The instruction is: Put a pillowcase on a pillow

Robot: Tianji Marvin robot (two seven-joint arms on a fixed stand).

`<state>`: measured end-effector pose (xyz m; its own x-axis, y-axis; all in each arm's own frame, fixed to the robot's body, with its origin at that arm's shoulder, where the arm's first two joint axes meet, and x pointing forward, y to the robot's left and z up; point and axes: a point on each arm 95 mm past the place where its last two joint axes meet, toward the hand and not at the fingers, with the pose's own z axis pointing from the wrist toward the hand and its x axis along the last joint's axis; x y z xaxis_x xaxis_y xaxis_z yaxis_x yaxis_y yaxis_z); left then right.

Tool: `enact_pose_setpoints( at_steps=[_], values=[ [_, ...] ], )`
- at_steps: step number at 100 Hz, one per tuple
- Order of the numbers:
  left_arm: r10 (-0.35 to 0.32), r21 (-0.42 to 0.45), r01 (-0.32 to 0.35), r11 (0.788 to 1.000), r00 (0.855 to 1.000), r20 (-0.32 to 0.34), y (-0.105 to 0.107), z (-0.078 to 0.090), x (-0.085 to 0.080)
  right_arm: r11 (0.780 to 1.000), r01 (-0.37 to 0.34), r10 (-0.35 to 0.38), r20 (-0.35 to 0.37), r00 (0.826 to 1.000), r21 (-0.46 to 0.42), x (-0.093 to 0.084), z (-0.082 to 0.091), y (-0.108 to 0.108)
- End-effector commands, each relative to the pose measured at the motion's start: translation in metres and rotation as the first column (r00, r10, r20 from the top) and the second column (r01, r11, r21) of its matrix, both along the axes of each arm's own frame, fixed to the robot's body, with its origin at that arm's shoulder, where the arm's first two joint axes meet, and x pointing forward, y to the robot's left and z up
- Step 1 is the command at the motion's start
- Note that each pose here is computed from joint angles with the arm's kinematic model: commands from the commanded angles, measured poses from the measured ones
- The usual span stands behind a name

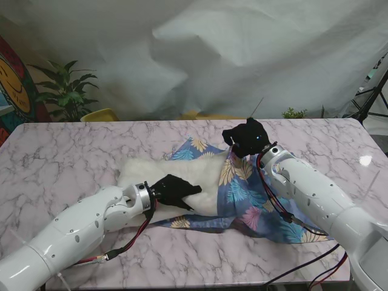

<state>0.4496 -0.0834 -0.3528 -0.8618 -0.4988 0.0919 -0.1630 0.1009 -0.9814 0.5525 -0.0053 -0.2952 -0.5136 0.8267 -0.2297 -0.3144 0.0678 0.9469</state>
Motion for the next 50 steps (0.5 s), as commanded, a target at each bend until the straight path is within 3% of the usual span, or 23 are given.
enact_pose_setpoints(
  at_steps=[1,50],
  values=[
    [-0.018,0.013,0.019,1.000,1.000,-0.021,-0.002,-0.008,-0.008,1.000,0.027,-0.027,0.002,1.000,-0.002,0.003,0.001,-0.008],
    [-0.035,0.005,0.035,0.999,0.999,-0.019,0.000,-0.010,-0.011,0.985,0.170,-0.171,0.029,0.985,0.013,0.013,-0.008,-0.032]
  ],
)
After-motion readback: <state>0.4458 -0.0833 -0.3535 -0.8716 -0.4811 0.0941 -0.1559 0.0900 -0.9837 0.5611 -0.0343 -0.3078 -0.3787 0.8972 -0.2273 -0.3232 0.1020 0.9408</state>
